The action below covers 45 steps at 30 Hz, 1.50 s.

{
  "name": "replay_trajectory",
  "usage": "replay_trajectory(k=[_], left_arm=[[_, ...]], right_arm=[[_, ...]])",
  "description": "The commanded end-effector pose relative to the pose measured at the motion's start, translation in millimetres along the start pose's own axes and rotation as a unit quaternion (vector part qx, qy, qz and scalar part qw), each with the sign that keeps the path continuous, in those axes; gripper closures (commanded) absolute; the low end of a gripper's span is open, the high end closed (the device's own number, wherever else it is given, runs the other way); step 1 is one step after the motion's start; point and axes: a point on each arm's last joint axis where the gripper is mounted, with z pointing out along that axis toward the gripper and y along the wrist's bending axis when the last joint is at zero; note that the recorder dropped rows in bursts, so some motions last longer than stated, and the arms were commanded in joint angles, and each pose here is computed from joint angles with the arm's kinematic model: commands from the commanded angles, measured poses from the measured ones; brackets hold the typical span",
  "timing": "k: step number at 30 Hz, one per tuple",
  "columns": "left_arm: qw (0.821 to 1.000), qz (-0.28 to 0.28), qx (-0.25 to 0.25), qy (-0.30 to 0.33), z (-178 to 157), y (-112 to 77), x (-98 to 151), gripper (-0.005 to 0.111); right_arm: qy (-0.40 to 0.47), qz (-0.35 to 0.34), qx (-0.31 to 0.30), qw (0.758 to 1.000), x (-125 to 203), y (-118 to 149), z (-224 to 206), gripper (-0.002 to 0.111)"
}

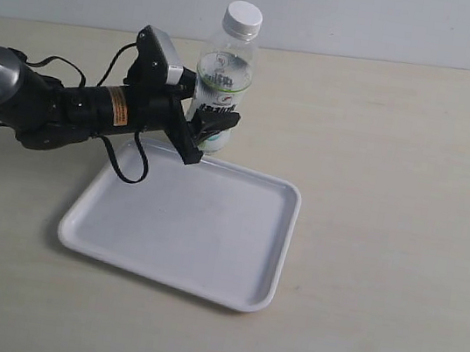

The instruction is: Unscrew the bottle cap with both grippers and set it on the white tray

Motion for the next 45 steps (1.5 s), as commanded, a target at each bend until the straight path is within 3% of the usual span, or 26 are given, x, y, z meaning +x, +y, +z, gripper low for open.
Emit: replay_trajectory(k=[1, 6, 11, 19, 21, 28, 32, 35, 39, 45], left_arm=[[1.0, 0.006, 0.008, -0.002, -0.6, -3.4, -1.8, 0.107], [1.0, 0.006, 0.008, -0.002, -0.6, -3.4, -1.8, 0.107], [1.0, 0.006, 0.009, -0.002, -0.6, -3.5, -1.8, 0.107], [1.0, 0.006, 0.009, -0.002, -0.6, -3.5, -1.8, 0.107], [1.0, 0.006, 0.009, -0.002, -0.6, -3.5, -1.8, 0.107], [1.0, 0.014, 0.021, 0.005, -0.6, -5.7, -0.5, 0.107], [1.0, 0.018, 0.022, 0.005, -0.6, -5.8, -0.5, 0.107], [0.999, 0.031, 0.03, 0.006, -0.7, -7.3, -0.2, 0.107], [0.998, 0.047, 0.041, 0.007, -1.1, -8.9, -1.4, 0.107], [0.998, 0.056, 0.04, 0.006, -1.3, -8.4, -3.1, 0.107]], right_arm=[[0.031, 0.023, 0.009, 0.999, 6.6, -1.8, -1.0, 0.023], [0.04, 0.029, 0.012, 0.999, 8.2, -2.2, -1.1, 0.023], [0.024, 0.096, 0.005, 0.995, 5.4, -0.6, -0.9, 0.023], [0.031, 0.104, 0.003, 0.994, 6.2, 0.0, -0.8, 0.023], [0.009, 0.103, -0.007, 0.995, -9.2, 5.3, 2.9, 0.025], [0.022, 0.01, -0.007, 1.0, -67.0, 27.4, 61.4, 0.05], [0.118, -0.048, 0.007, 0.992, -76.1, 34.9, 121.5, 0.047], [0.222, -0.062, 0.046, 0.972, -72.7, 33.3, 167.1, 0.045], [0.378, -0.1, 0.075, 0.917, -62.9, 31.6, 216.3, 0.045], [0.533, -0.076, -0.053, 0.841, -42.7, 55.1, 272.4, 0.045]])
